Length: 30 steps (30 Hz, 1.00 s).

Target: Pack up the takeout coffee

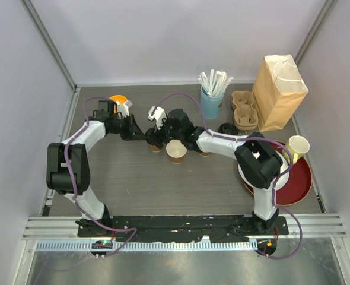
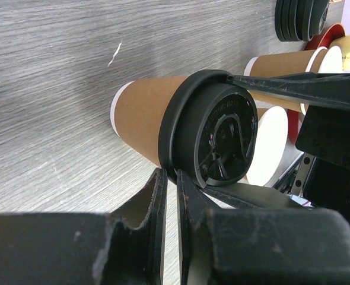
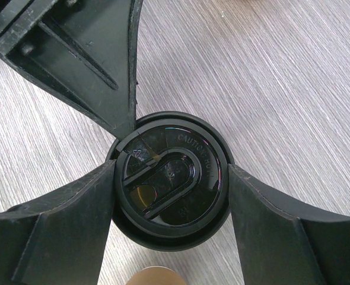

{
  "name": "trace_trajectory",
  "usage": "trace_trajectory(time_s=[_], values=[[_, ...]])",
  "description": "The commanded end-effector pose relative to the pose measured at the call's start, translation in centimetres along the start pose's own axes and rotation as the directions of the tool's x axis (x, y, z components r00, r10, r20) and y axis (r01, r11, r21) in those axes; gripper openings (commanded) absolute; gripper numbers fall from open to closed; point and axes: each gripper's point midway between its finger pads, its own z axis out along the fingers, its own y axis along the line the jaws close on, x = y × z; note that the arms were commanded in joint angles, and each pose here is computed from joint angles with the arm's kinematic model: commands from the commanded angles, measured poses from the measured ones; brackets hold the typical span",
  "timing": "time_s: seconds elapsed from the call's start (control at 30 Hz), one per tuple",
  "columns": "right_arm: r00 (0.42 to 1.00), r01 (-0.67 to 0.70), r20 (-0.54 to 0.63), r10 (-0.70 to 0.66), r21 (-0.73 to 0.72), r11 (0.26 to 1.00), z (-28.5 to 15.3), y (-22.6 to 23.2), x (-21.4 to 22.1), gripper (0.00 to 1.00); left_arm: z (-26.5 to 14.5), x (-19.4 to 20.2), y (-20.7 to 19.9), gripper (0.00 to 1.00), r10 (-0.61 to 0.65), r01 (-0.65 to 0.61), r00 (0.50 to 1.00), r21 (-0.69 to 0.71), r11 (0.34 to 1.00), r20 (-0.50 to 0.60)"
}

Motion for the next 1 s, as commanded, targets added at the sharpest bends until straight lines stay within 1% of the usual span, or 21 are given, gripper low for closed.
trace_trajectory(time_s=[0.0, 0.07, 0.2, 0.3, 0.4, 0.5, 0.57, 0.77, 0.97], values=[[0.896, -0.106, -0.438, 0.069, -0.06, 0.993, -2.6, 3.3, 13.1, 0.65, 0.6, 0.8, 2.0, 0.13, 0.034, -0.037, 0.999, -0.108, 0.993, -0.026], [0.908, -0.103, -0.414, 0.066, -0.067, 0.992, -2.6, 3.2, 11.7, 0.7, 0.5, 0.4, 1.7, 0.13, 0.046, -0.047, 0.999, -0.103, 0.994, -0.017], [0.933, -0.112, -0.353, 0.075, -0.086, 0.99, -2.2, 3.1, 8.4, 0.71, -0.2, -1.0, 0.6, 0.16, 0.089, -0.087, 0.996, -0.093, 0.992, 0.016], [0.935, -0.153, -0.336, 0.116, -0.086, 0.984, -2.0, 3.3, 6.9, 0.74, -0.6, -2.2, 0.1, 0.18, 0.132, -0.128, 0.991, -0.097, 0.987, 0.036], [0.944, -0.161, -0.306, 0.126, -0.092, 0.983, -2.1, 3.3, 5.4, 0.77, -0.5, -2.8, 0.3, 0.18, 0.149, -0.144, 0.988, -0.111, 0.983, 0.033], [0.952, -0.154, -0.281, 0.118, -0.11, 0.982, -2.2, 3.3, 4.1, 0.83, -0.2, -3.0, 0.4, 0.19, 0.153, -0.149, 0.988, -0.107, 0.983, 0.023], [0.952, -0.152, -0.283, 0.114, -0.114, 0.982, -2.3, 3.3, 3.8, 0.89, -0.1, -3.2, 0.5, 0.2, 0.157, -0.154, 0.987, -0.109, 0.982, 0.021], [0.962, -0.152, -0.245, 0.117, -0.127, 0.98, -2.4, 3.2, 1.4, 0.91, -0.4, -3.6, -0.3, 0.22, 0.172, -0.169, 0.985, -0.088, 0.982, 0.026], [0.97, -0.131, -0.221, 0.104, -0.113, 0.985, -2.5, 2.7, 0.2, 0.92, -1.0, -3.8, -1.1, 0.28, 0.19, -0.187, 0.981, -0.076, 0.979, 0.039]])
